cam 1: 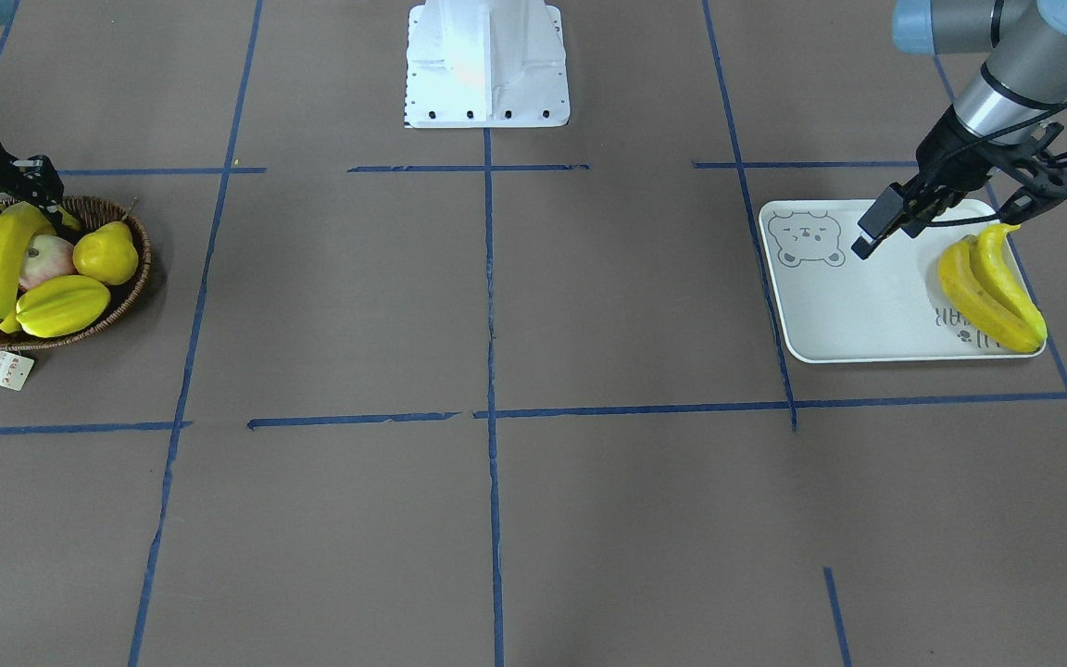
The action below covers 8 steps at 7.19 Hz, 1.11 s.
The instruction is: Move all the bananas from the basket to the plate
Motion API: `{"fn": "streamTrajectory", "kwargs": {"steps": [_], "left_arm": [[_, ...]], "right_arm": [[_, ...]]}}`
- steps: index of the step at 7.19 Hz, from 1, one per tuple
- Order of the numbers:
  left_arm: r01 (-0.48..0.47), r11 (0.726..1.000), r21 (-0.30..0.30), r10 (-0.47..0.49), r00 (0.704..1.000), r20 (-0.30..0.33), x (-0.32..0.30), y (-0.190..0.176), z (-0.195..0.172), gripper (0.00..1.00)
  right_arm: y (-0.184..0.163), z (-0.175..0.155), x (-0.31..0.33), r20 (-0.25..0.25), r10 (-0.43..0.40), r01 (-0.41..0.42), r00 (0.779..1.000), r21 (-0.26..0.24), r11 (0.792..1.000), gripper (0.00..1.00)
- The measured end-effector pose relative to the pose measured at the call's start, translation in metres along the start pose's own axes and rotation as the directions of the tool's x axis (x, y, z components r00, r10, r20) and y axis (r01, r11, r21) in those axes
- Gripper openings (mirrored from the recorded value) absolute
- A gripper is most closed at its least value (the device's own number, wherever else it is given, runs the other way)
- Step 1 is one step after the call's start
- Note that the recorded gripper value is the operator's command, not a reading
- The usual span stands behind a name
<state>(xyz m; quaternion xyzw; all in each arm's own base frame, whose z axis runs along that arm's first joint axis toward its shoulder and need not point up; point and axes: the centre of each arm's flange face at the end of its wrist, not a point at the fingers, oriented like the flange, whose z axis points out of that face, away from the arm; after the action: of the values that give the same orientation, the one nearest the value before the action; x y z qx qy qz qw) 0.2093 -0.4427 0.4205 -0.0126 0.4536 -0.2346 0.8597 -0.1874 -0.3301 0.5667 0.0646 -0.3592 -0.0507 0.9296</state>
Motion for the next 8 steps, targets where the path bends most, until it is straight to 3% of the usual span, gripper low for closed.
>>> {"fn": "streamTrajectory", "kwargs": {"steps": [2,5,8], "left_arm": [[0.002,1.000,-0.001,-0.002,1.000,0.003,-0.001,0.000,0.001,1.00],[0.002,1.000,-0.001,-0.002,1.000,0.003,-0.002,0.000,0.001,1.00],[0.000,1.000,0.000,0.000,1.000,0.000,-0.001,0.001,-0.001,1.00]], "right_arm": [[0.004,0.006,-0.003,-0.004,-0.013,0.013,1.000,-0.013,1.000,0.61],[0.008,0.014,-0.004,-0.021,-0.026,0.026,0.999,-0.023,0.999,0.28],[0.009,0.012,-0.004,-0.021,-0.032,0.031,0.999,-0.019,0.999,0.13]]}}
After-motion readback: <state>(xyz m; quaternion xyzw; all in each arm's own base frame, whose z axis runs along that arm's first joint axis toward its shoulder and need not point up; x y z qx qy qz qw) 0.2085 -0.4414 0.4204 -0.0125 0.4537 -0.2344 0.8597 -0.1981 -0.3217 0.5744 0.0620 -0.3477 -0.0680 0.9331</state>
